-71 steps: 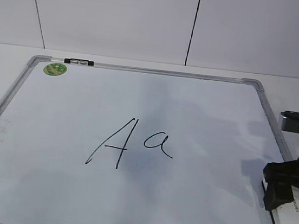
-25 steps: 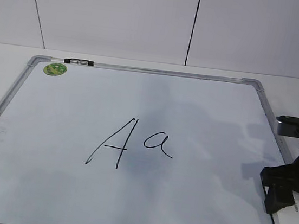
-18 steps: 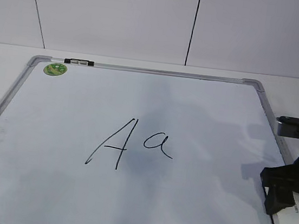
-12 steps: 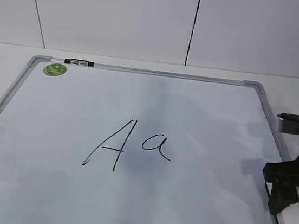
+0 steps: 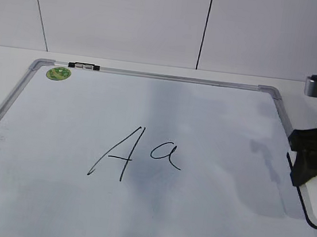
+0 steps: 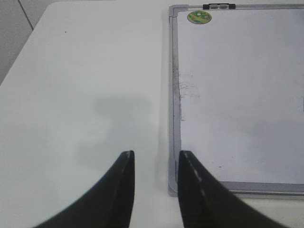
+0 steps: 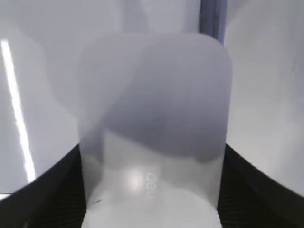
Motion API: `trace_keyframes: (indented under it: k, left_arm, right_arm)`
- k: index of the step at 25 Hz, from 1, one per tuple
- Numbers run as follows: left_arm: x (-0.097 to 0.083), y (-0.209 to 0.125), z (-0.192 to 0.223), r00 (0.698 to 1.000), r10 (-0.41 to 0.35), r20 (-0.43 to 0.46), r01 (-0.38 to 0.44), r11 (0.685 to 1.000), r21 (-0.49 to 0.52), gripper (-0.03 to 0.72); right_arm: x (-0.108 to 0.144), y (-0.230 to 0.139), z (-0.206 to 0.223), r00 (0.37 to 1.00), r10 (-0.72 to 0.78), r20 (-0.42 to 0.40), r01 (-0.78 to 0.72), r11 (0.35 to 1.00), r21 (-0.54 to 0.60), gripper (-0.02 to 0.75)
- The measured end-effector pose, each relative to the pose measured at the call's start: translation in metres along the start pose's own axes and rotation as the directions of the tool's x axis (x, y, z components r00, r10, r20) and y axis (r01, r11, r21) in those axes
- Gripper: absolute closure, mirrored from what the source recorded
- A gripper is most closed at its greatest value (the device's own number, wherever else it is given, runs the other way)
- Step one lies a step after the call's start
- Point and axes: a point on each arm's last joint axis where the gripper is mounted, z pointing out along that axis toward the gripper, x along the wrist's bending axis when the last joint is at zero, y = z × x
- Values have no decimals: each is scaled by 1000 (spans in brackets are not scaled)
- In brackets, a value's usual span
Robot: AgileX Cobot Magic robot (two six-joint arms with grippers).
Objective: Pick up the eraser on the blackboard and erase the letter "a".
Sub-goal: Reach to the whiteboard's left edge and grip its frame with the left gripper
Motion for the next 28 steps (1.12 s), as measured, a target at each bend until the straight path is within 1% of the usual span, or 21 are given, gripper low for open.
trace_keyframes:
  k: [6,12,19,24,28]
  left_arm:
    - [0,0,0,1000,0,0,0,1000,0,453]
    - [0,0,0,1000,0,0,0,1000,0,453]
    - [0,0,0,1000,0,0,0,1000,0,453]
    - [0,0,0,1000,0,0,0,1000,0,453]
    - [0,1,1,1000,-2,2,2,1000,1,453]
  right_arm:
    - [40,8,-30,990,-138,-13,137,987,-81,204]
    - [66,10,-56,975,-221,-24,216,966,-145,204]
    - [81,4,-61,960,-281,-17,276,952,-136,204]
    - [87,1,-61,952,-307,-8,303,943,-137,204]
    - [86,1,-61,952,-307,-5,304,943,-136,204]
